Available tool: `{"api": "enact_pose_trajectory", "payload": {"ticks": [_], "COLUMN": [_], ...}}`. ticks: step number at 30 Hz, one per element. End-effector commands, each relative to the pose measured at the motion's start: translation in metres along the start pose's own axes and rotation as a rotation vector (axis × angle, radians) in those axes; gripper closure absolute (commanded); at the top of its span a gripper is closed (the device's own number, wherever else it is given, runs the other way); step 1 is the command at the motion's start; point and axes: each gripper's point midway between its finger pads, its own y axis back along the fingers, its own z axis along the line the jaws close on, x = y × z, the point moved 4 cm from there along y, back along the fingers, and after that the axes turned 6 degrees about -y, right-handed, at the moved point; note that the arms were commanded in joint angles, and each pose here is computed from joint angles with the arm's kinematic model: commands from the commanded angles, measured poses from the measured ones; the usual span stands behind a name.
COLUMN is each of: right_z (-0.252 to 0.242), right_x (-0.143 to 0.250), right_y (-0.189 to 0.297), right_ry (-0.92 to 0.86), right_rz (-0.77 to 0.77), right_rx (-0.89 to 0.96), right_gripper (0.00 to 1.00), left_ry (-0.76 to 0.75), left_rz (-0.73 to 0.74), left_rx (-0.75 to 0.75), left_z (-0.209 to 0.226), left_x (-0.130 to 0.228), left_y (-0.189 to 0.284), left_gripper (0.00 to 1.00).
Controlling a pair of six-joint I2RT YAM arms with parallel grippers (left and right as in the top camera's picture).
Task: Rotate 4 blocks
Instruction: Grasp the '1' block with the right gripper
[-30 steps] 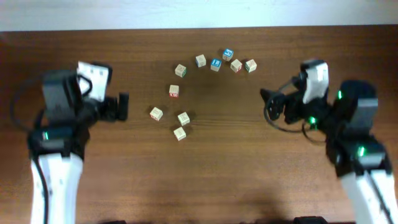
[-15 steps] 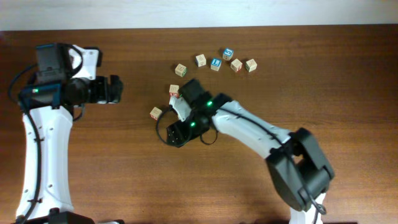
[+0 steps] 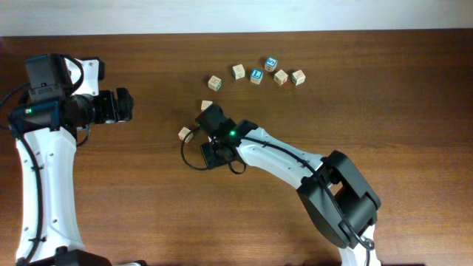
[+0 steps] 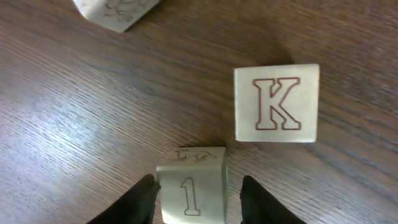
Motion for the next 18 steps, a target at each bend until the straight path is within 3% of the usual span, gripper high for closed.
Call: {"api": "enact_pose_trajectory", "payload": {"ticks": [1, 4, 8, 9, 11, 13, 18], "right_z": [0.002, 0.004, -0.018, -0.019, -0.010, 0.008, 0.007], "right_x": [-0.005, -0.008, -0.008, -0.009, -0.013, -0.011, -0.003], "right_y": [-0.002, 0.012, 0.026, 0.026, 0.020, 0.006, -0.005], "right_ry": [-0.002, -0.006, -0.081, -0.092, -0.072, 0.020, 0.035], "right_rz": [-0.009, 0.018, 0.030, 0.040, 0.041, 0.044, 0.060], "right_rx": [0.019, 0.039, 0.189, 0.169, 0.100, 0.033, 0.081], "right_gripper": [0.63, 0.69, 0.70, 0.69, 0.54, 0.46, 0.51], "left_ry": [0.011, 0.012, 0.012, 0.012, 0.012, 0.012, 0.013], "left_rz": [-0.015, -0.008, -0.008, -0.008, -0.008, -0.008, -0.007], "left_rx": [-0.001, 0.001, 0.001, 0.001, 0.001, 0.001, 0.001], "left_z": [0.001, 0.001, 0.001, 0.001, 0.001, 0.001, 0.001], "left_x": [-0.006, -0.004, -0.004, -0.004, -0.004, -0.004, -0.004], "left_y": [0.003, 0.003, 0.003, 0.003, 0.003, 0.003, 0.003], "left_gripper": [0.01, 0.01, 0.01, 0.01, 0.01, 0.01, 0.01]}}
